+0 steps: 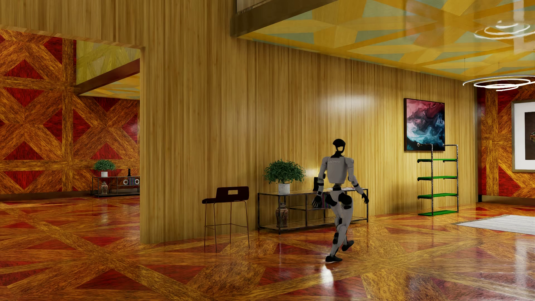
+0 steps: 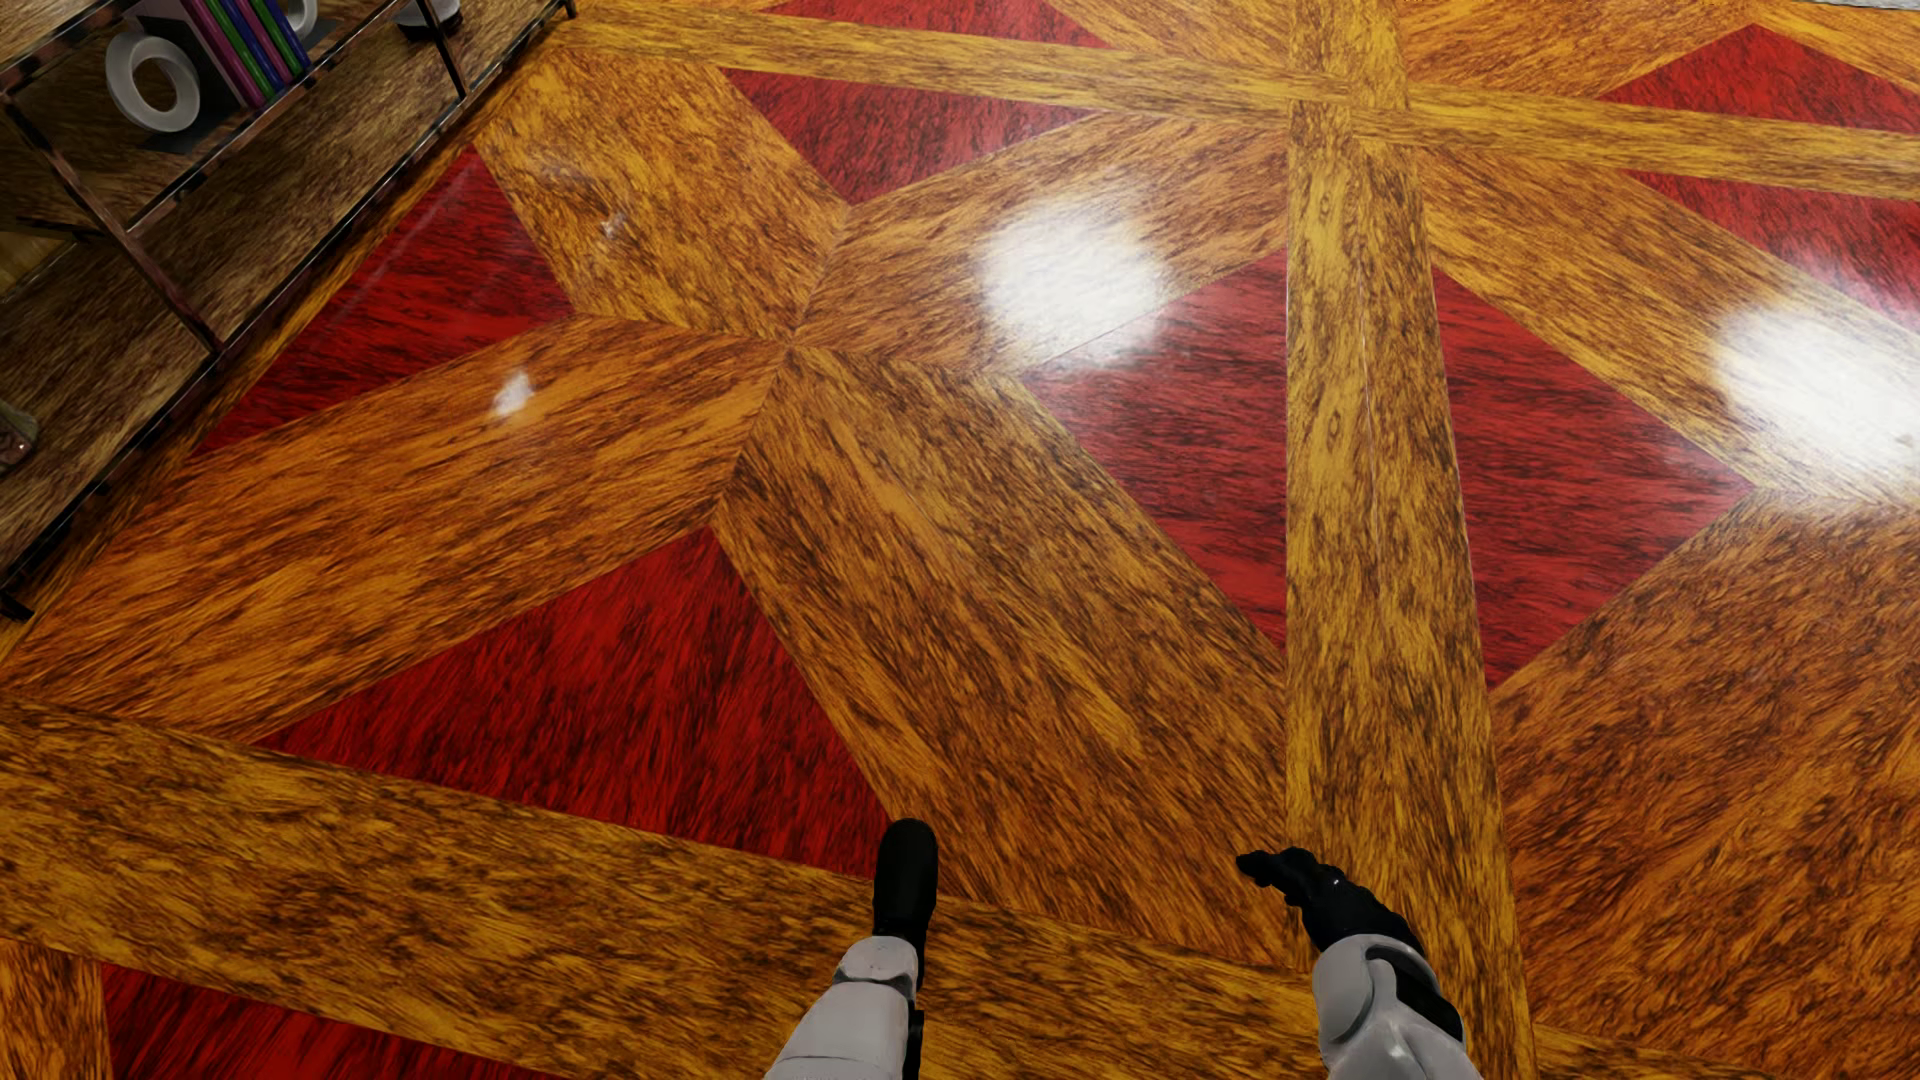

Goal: Move towards the dark green shelves

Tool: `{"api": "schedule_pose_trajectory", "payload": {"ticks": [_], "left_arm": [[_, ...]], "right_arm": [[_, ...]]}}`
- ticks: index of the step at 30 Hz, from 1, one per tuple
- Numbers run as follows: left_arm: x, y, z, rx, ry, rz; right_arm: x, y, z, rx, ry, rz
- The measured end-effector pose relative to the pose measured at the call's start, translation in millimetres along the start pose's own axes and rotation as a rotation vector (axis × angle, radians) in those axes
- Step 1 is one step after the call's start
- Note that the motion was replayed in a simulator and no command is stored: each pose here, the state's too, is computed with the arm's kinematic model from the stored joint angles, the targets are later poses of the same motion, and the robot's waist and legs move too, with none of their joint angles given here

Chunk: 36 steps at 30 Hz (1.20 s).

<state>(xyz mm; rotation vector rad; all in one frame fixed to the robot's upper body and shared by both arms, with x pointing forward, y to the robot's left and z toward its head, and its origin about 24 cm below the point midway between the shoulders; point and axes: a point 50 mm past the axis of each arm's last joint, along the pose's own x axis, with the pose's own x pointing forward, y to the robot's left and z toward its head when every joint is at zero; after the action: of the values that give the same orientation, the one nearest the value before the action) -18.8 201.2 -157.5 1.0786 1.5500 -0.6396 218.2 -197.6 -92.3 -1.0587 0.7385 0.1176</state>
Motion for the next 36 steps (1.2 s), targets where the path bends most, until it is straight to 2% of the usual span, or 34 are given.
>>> {"api": "schedule_pose_trajectory", "payload": {"ticks": [2,4,6,7,8,9,10,12,13,14,16,19,21,24,26,28,30,32,34,36], "left_arm": [[-0.9,14.0,1.8,0.022,-0.018,0.05],[-4.7,27.8,3.1,-0.209,-0.02,0.129],[-7.5,31.6,4.9,-0.457,-0.016,0.185],[-6.8,34.7,8.9,-0.517,-0.011,0.193],[-4.6,41.6,15.2,-0.509,-0.006,0.19],[-2.0,53.9,24.4,-0.398,-0.015,0.182],[-1.5,72.2,34.9,-0.199,-0.035,0.194],[-12.4,123.6,63.0,0.269,-0.124,0.377],[-23.9,149.8,77.9,0.399,-0.162,0.504],[-37.1,172.4,91.7,0.41,-0.208,0.612],[-66.1,216.0,105.5,0.218,-0.323,0.768],[-104.9,261.6,111.6,-0.091,-0.474,0.909],[-116.6,271.7,105.9,-0.132,-0.487,0.981],[-101.7,250.6,89.8,-0.078,-0.431,0.992],[-71.4,219.2,74.1,-0.009,-0.314,0.871],[-38.3,176.8,55.8,-0.035,-0.176,0.662],[-12.6,125.3,42.6,-0.083,-0.073,0.412],[-1.3,74.5,33.0,-0.046,-0.014,0.206],[-0.8,39.2,29.9,-0.021,-0.052,0.111],[-3.6,16.1,30.1,-0.081,-0.104,0.047]], "right_arm": [[3.1,-15.0,0.7,0.048,0.004,-0.062],[1.4,-13.7,1.5,0.067,-0.008,-0.068],[-3.6,0.8,-1.2,0.018,-0.015,-0.012],[-7.5,10.2,-4.9,-0.004,-0.006,0.025],[-12.6,19.2,-11.2,-0.009,0.01,0.061],[-19.3,28.5,-19.2,0.012,0.033,0.088],[-27.0,38.4,-28.6,0.046,0.066,0.108],[-43.2,55.4,-50.8,0.124,0.143,0.124],[-51.6,64.1,-61.8,0.154,0.187,0.139],[-61.5,72.5,-76.2,0.163,0.242,0.164],[-77.7,85.1,-102.0,0.162,0.344,0.205],[-107.0,111.1,-134.9,0.196,0.543,0.292],[-125.0,127.9,-145.2,0.195,0.606,0.348],[-145.9,146.6,-148.9,0.244,0.676,0.439],[-153.9,156.0,-143.8,0.312,0.71,0.437],[-144.2,159.3,-130.1,0.283,0.686,0.463],[-114.7,147.8,-108.4,0.22,0.585,0.449],[-73.8,121.4,-73.3,0.174,0.406,0.362],[-37.2,83.4,-27.4,0.183,0.176,0.202],[-13.9,38.7,20.0,0.18,-0.064,0.017]]}}
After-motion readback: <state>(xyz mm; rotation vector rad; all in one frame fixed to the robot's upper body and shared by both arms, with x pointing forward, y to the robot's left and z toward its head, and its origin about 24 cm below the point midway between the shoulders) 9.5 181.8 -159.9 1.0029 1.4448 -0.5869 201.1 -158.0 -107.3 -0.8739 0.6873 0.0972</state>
